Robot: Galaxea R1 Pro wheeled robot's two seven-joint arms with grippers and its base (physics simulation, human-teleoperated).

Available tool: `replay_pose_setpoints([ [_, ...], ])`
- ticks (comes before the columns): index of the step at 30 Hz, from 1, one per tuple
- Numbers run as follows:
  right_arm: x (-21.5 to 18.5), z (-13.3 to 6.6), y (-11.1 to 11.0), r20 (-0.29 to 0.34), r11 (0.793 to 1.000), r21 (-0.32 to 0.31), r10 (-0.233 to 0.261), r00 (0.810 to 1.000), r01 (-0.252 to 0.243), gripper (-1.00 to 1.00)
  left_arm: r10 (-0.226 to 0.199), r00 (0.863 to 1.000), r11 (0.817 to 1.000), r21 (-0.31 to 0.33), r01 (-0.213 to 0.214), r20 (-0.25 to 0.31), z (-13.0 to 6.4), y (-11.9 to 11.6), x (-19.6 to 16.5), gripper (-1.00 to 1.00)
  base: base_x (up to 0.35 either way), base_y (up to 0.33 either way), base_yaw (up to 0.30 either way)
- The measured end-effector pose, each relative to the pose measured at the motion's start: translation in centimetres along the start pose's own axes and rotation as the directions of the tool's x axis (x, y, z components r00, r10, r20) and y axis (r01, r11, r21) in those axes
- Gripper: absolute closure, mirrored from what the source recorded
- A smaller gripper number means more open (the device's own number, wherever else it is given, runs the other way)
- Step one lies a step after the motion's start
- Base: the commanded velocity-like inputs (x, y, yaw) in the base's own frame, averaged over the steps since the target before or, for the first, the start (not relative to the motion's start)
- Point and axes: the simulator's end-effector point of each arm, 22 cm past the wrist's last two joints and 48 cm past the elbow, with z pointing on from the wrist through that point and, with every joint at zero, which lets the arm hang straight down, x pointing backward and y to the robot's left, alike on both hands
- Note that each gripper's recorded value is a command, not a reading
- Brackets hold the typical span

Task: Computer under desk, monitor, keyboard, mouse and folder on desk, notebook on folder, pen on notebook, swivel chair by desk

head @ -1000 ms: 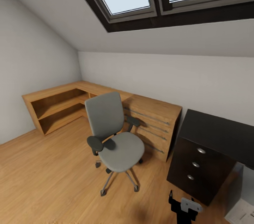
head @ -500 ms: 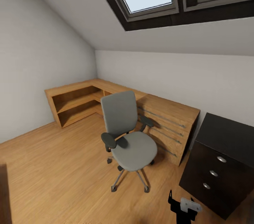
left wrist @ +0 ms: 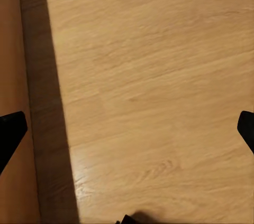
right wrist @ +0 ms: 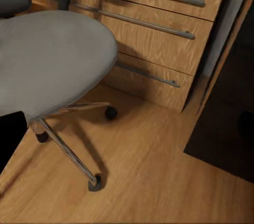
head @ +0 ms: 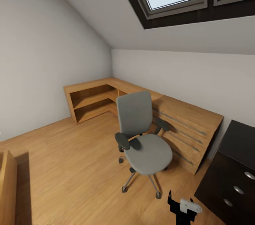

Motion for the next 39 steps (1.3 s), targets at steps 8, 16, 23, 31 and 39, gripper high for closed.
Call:
replay_pose_setpoints([
  [8, 0.4, -0.3, 0.8, -0.008, 1.000, -0.013, 0.001, 1.000, -0.001, -1.00, 0.007, 1.000, 1.000, 0.000, -0.007, -0.004, 0.0, 0.0, 0.2, -1.00, 0.099, 0.000, 0.268],
  [16, 1.1, -1.0, 2.0, -0.017, 0.999, -0.050, -0.018, 1.000, 0.017, -1.00, 0.011, 1.000, 1.000, 0.001, -0.011, -0.006, 0.0, 0.0, 0.3, -1.00, 0.003, 0.000, 0.268],
  [23, 1.3, -1.6, 3.8, -0.009, 0.993, -0.108, -0.050, 0.999, 0.049, -1.00, 0.014, 1.000, 1.000, 0.002, -0.014, -0.007, 0.0, 0.0, 0.4, -1.00, 0.070, 0.000, 0.269],
  [31, 1.9, -2.1, 4.0, -0.020, 0.992, -0.115, -0.055, 0.998, 0.052, -1.00, 0.017, 1.000, 1.000, 0.006, -0.017, -0.011, -0.1, -0.1, 0.6, -1.00, 0.212, 0.000, 0.271],
  [39, 2.0, -2.1, 4.1, -0.026, 0.991, -0.119, -0.058, 0.998, 0.055, -1.00, -0.011, 1.000, 1.000, 0.012, 0.011, 0.026, -0.3, -0.7, -0.1, -1.00, 0.040, 0.000, 0.277],
])
